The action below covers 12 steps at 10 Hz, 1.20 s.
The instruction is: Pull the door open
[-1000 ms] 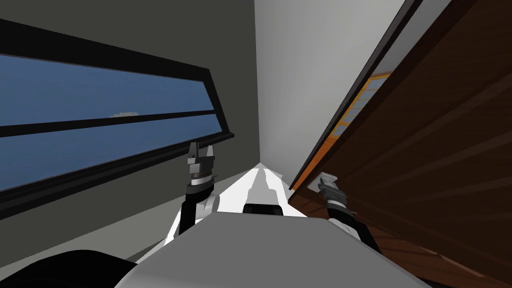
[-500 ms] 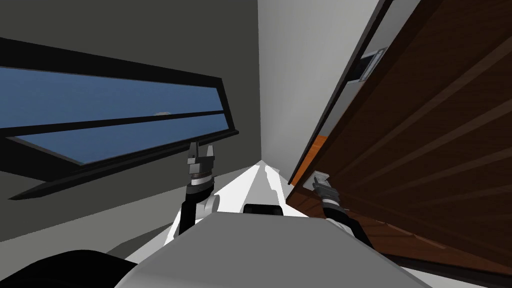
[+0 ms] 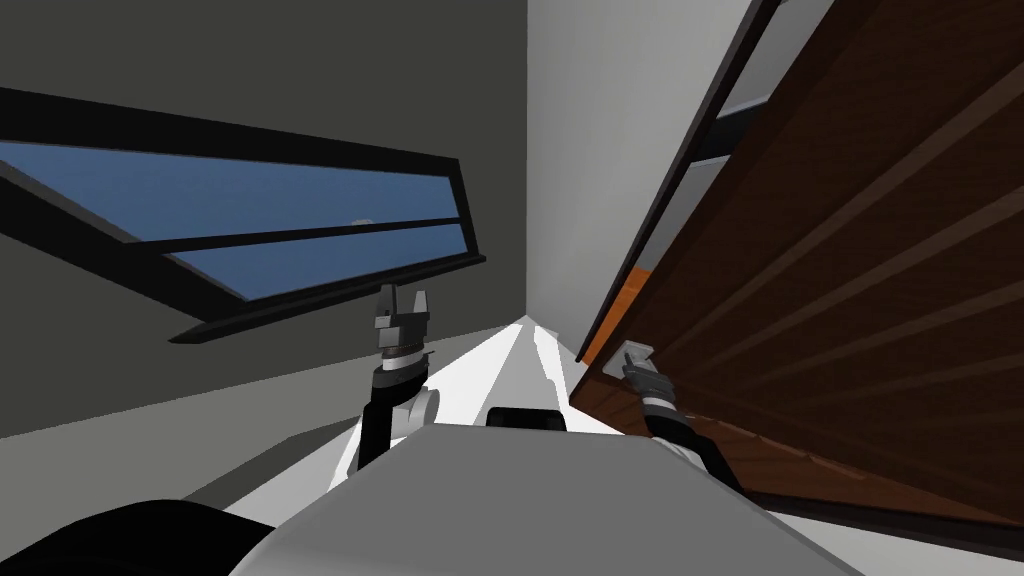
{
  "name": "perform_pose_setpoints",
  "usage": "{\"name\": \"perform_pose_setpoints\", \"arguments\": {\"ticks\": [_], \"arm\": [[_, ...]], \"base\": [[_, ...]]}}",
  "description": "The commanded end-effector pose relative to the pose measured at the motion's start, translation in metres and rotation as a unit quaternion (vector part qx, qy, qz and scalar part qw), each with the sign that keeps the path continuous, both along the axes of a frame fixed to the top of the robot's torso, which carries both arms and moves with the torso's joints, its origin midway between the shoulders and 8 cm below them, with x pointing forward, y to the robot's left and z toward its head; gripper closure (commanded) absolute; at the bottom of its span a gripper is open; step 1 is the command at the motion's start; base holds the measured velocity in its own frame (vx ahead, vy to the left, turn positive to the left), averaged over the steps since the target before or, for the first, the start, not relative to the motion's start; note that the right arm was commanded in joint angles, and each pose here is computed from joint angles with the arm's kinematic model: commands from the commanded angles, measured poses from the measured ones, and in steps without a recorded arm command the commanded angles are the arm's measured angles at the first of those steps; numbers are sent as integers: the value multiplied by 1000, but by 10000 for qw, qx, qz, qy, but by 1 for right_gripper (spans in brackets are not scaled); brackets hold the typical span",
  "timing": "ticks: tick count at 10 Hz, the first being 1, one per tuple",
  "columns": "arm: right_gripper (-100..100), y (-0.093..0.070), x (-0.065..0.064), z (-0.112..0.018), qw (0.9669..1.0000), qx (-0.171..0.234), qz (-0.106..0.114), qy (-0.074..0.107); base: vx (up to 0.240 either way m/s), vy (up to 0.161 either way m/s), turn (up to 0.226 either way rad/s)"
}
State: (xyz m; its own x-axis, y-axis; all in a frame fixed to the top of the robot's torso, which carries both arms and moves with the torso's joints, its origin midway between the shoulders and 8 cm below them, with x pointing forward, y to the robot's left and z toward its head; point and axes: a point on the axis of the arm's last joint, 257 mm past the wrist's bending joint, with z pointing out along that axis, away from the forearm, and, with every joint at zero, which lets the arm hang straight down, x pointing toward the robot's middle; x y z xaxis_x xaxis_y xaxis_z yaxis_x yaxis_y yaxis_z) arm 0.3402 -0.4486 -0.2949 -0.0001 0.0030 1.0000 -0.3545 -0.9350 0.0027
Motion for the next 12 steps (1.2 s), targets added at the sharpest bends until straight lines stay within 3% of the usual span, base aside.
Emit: {"name": "perform_pose_setpoints", "arguments": {"ticks": [1,6,12], "arm": [[100,7,0,-2,9999,13,115,14],[100,20,3,-1,9993,15,380,1],[100,26,5,-3,9983,21,582,15]], "base": [[-218,-5,113],[-244,-24,102],[-201,-16,117]]}}
